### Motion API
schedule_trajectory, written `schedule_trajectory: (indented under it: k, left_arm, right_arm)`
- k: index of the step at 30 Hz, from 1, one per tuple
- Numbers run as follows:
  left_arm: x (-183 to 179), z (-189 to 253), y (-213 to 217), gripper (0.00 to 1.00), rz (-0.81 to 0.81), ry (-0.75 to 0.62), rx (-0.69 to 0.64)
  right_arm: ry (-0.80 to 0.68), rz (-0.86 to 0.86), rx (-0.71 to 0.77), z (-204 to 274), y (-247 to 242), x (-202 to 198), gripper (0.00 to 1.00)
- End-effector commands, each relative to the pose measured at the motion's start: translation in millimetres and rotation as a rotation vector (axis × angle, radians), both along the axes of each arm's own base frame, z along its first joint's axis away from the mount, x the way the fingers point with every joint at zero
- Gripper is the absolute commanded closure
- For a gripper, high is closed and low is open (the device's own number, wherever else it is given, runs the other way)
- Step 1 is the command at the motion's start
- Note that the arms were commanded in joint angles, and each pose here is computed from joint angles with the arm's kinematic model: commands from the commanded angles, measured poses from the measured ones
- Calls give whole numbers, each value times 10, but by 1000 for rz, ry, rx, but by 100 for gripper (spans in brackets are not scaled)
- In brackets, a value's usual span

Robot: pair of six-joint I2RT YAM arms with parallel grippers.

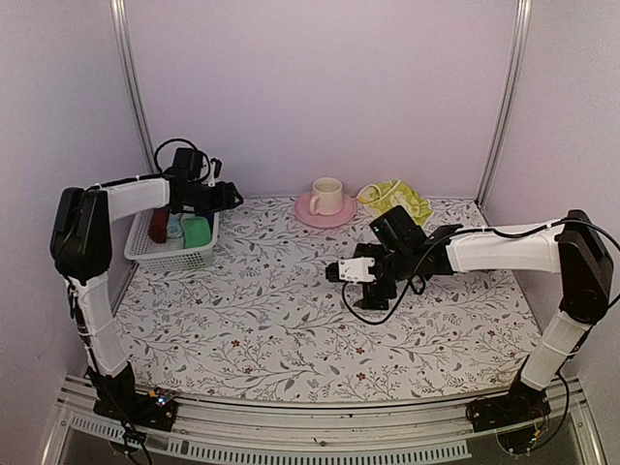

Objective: Roll the towels
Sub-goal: Adjust the towel in the storage box, then move the storage box to the corner of the board.

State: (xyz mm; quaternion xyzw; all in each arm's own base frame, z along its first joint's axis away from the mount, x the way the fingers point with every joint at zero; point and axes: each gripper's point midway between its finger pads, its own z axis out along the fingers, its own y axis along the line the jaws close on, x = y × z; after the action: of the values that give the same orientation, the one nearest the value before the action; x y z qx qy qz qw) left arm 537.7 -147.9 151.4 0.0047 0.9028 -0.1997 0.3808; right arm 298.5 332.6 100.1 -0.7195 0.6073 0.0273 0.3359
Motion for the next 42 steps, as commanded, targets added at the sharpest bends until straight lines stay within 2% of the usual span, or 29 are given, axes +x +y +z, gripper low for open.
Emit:
schedule_trajectory:
  k: [1,7,14,32,36,39,42]
  left_arm:
    - [-101,-508,-228,27,-81,131,52]
    - [-109,-798,-156,26,-30,199,158]
    - [-205,-799,173,25,70,200,289]
    - [-429,-770,578,23,190,197,320]
    - [-410,-512,452,19,174,126,261]
    - [-430,-362,241,3,138,76,250]
    - [-504,-276,-11,3,88,40,256]
  right_arm:
    - [-32,-74,11,30,-35,192,1]
    - [-62,-126,44,181,-112,333,1]
    - [-83,-188,99,365,-226,495,1]
    - [-150,-400,187,619,-533,940,1]
    - [-158,-490,223,714,-727,1128,1]
    - [-172,-600,252,807,-970,1361,1]
    - [-181,-711,284,898,-1235,1615,1]
